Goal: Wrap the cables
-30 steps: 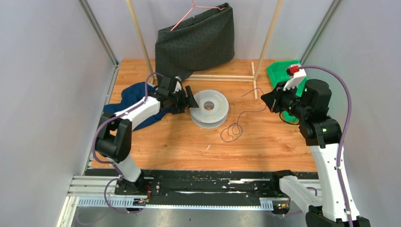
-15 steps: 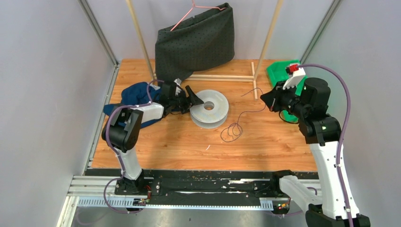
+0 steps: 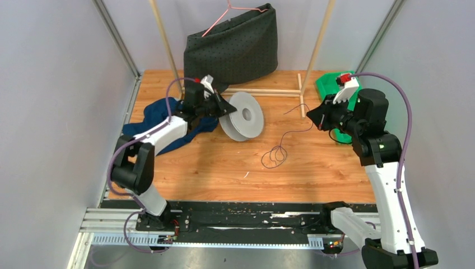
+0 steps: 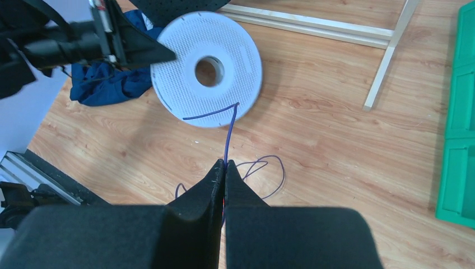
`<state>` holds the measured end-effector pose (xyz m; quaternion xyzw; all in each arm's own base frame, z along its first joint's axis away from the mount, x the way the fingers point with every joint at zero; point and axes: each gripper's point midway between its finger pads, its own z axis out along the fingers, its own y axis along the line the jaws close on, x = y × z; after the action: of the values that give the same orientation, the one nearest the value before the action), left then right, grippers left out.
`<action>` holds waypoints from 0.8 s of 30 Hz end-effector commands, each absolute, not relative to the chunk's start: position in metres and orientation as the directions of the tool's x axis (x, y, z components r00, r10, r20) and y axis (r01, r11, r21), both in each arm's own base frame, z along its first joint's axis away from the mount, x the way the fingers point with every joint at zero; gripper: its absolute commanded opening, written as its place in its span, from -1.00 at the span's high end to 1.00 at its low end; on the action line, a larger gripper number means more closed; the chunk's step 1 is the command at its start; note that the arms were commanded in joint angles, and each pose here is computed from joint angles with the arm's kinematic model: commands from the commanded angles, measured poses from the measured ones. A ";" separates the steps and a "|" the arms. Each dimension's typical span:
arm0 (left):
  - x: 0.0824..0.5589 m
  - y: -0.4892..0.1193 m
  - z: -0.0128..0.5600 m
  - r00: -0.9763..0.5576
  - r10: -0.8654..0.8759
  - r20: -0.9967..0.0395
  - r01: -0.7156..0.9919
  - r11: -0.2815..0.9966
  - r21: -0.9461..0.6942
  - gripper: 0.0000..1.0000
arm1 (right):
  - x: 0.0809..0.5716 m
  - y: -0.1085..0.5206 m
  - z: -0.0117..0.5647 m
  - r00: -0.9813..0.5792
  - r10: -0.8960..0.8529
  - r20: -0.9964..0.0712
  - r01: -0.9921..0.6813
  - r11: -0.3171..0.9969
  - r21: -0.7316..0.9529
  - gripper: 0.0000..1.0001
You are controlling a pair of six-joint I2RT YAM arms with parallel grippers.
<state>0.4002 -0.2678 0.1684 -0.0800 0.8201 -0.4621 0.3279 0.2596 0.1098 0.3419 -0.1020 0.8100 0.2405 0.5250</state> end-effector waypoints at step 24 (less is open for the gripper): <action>0.351 -0.328 0.214 -0.188 0.327 -0.926 0.787 0.614 0.057 1.00 | 0.271 0.114 0.356 -0.403 0.146 -0.904 -0.423 0.846 0.325 0.98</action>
<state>0.3532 -0.3131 0.1864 0.2626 0.8256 -0.2088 0.4537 0.2736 0.1159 0.3502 -0.0928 0.8023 0.2576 0.5304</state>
